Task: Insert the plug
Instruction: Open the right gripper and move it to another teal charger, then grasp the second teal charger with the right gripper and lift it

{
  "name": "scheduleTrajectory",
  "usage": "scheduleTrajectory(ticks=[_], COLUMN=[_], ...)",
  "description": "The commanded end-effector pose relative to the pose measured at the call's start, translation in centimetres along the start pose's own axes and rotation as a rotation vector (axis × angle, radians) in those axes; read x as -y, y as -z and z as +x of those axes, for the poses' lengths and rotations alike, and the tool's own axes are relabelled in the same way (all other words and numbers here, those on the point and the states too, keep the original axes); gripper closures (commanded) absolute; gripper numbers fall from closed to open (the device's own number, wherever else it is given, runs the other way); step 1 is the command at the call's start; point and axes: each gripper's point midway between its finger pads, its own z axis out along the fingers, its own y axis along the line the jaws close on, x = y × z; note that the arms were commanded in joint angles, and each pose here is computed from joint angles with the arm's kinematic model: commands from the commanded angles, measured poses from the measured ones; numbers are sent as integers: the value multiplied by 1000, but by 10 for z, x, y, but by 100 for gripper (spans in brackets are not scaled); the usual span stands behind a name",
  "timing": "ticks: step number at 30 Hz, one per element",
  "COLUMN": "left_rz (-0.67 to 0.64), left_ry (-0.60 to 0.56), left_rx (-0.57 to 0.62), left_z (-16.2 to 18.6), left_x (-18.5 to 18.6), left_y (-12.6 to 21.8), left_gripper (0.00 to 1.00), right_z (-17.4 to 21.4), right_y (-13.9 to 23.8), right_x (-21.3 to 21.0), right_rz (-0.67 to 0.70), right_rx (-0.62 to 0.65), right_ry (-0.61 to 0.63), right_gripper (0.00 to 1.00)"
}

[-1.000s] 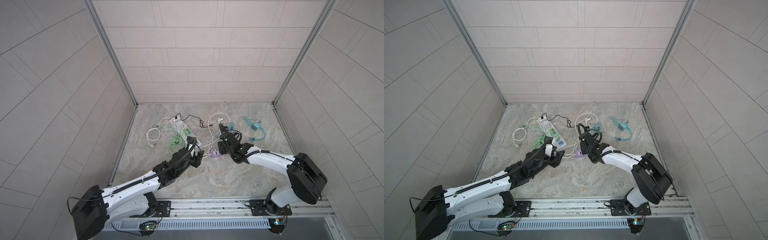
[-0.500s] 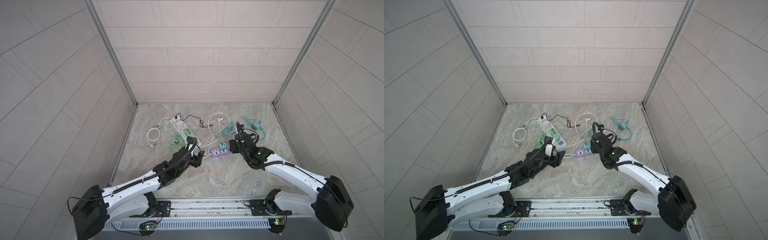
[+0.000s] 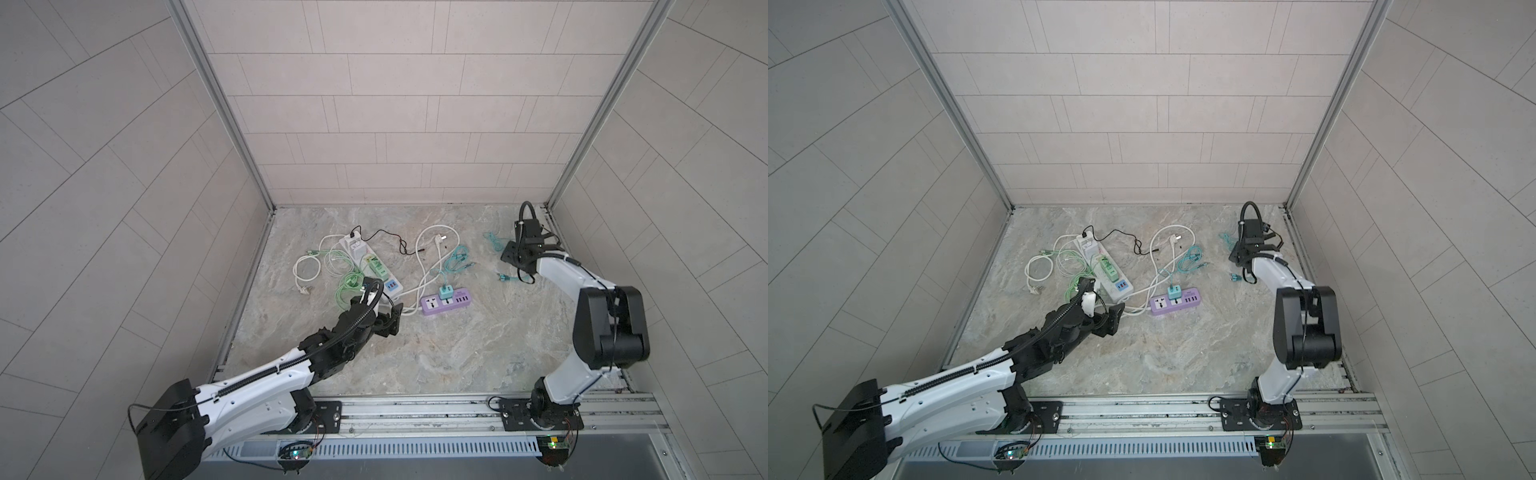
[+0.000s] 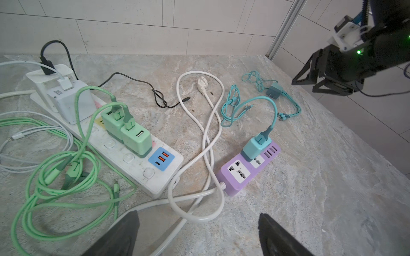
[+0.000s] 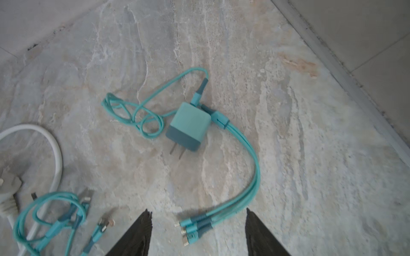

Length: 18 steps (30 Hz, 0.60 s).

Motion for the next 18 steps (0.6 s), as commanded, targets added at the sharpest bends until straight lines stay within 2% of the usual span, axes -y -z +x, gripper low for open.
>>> scheduleTrajectory(ticks=[1,5,8,18], left_rz=[-23,-32,-35,-28], left_ry=[10,4,-1,3], left_rx=[16,5,0,1], left_z=[3,8,9,13], left_x=[-9,-13,-14,-15], left_y=[5,7,8,9], left_gripper=[7,2,2,1], right_z=[0,1,4,11], right_y=[-20,-60,-78,-84], right_x=[-2,-11,-12,-3], right_rz=[5,18,45,67], right_rx=[-117,-231,-255,-278], right_ry=[-47,-72,-90,-91], right_gripper=[36,41,41,41])
